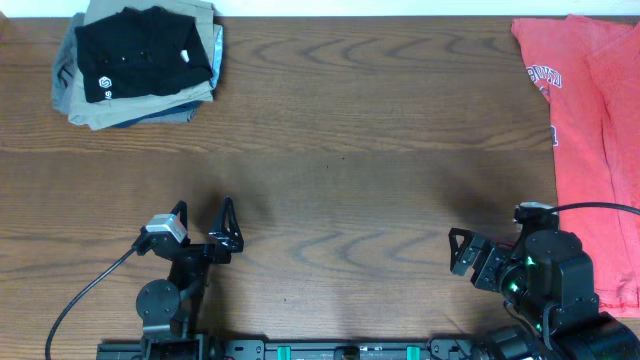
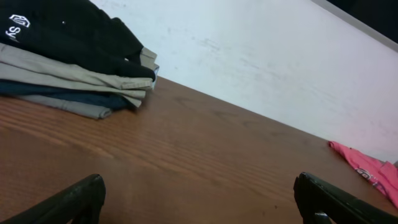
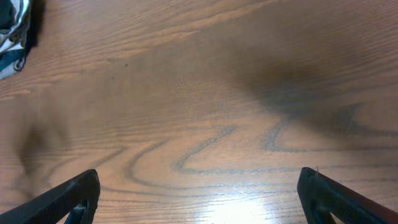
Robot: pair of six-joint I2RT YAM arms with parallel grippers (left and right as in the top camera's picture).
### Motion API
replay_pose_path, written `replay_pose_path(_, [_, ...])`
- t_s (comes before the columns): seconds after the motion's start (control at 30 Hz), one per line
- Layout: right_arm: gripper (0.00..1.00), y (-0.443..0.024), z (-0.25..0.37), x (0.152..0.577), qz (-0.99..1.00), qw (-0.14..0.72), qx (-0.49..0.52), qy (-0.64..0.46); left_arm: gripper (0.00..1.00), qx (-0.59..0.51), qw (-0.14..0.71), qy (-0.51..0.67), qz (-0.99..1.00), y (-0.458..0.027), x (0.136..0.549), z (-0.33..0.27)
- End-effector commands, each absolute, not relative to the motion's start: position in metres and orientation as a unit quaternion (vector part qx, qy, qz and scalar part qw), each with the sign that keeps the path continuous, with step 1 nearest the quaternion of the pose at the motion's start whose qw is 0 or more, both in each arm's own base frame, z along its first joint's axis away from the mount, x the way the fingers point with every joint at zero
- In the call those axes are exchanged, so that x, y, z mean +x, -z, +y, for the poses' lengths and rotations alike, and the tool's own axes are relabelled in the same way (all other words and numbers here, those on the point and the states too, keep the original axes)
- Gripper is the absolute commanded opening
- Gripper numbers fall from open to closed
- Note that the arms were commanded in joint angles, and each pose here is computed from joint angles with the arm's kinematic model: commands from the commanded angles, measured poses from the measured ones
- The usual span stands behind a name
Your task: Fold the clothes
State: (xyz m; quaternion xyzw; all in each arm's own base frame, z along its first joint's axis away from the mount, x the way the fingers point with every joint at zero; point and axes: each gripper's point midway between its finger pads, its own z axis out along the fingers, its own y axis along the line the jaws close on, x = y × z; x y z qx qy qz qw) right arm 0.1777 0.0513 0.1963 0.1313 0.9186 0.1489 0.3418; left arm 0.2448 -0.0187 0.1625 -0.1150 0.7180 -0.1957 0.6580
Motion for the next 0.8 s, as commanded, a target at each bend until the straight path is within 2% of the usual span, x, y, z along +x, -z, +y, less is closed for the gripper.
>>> replay_pose_path(0.0, [0.99, -0.196, 0.051, 0.178, 0.918, 0.342, 0.134, -0.147, 0.98, -0.115, 0.656, 0.201, 0.718, -0.160, 0.245, -0.020])
replay_pose_path(0.2, [0.99, -0.196, 0.051, 0.178, 0.918, 0.342, 0.134, -0.147, 0.98, -0.124, 0.629, 0.198, 0.742, -0.142, 0.243, -0.021])
replay_pose_path(0.77, [0.99, -0.196, 0.051, 0.178, 0.918, 0.342, 0.134, -0.147, 0.98, -0.114, 0.632, 0.190, 0.743, -0.142, 0.243, -0.021])
